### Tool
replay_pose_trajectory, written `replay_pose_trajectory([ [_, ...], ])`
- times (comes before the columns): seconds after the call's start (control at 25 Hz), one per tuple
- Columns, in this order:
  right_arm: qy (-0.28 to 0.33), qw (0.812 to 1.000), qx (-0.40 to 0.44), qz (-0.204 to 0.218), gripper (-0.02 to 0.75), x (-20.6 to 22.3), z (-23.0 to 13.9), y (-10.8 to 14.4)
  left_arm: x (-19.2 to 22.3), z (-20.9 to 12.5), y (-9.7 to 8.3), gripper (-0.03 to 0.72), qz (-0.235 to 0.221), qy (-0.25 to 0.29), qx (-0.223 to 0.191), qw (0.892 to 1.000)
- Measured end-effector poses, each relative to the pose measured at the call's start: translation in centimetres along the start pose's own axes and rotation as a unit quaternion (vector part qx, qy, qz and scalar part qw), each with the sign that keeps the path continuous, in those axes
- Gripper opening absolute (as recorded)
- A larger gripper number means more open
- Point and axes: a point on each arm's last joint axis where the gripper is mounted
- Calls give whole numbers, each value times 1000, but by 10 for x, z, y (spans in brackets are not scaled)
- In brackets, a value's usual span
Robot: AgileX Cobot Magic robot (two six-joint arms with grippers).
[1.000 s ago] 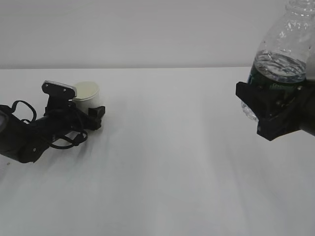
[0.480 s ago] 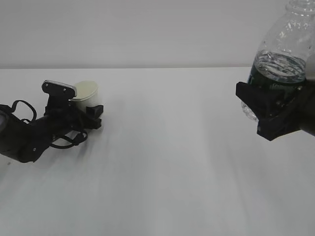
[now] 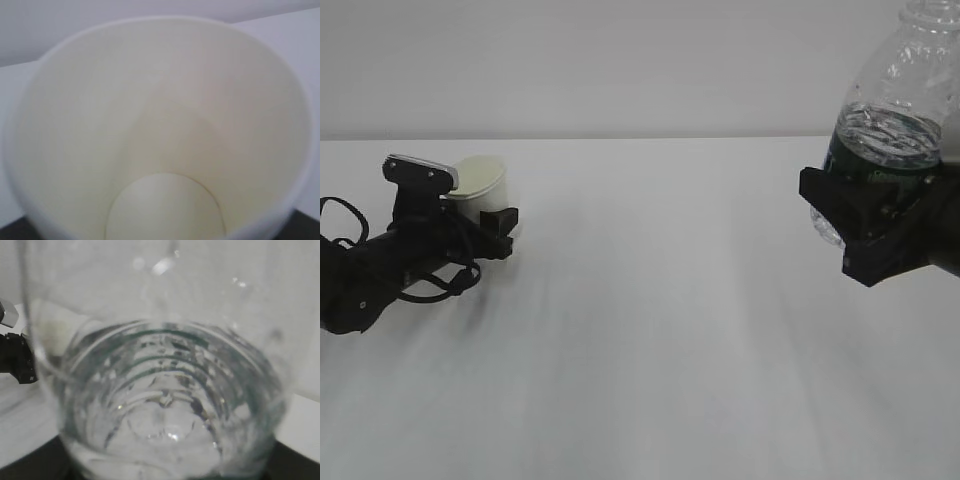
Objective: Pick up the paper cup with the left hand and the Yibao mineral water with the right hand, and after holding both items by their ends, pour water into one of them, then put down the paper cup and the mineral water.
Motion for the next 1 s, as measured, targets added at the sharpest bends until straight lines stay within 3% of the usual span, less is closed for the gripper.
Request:
replay_pose_trajectory([
  [0.24,0,1000,0,0,435,0,0,0,-13,10,-4,463,-20,-18,4,1000],
  [0.68,1,1000,0,0,435,0,0,0,-35,35,-21,463,-116,-48,11,992],
  [1.0,3,1000,-11,8,435,0,-1,1,-46,47,-40,463,-235,-72,-1,969],
])
Point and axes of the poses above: a point on each arm's last joint axis where the gripper is mounted, x pointing out along that axis toward the gripper, y along the wrist's bending axis when the last joint is at zero, z = x × y, and after that the axes turned 8 degrees about x, right-handed
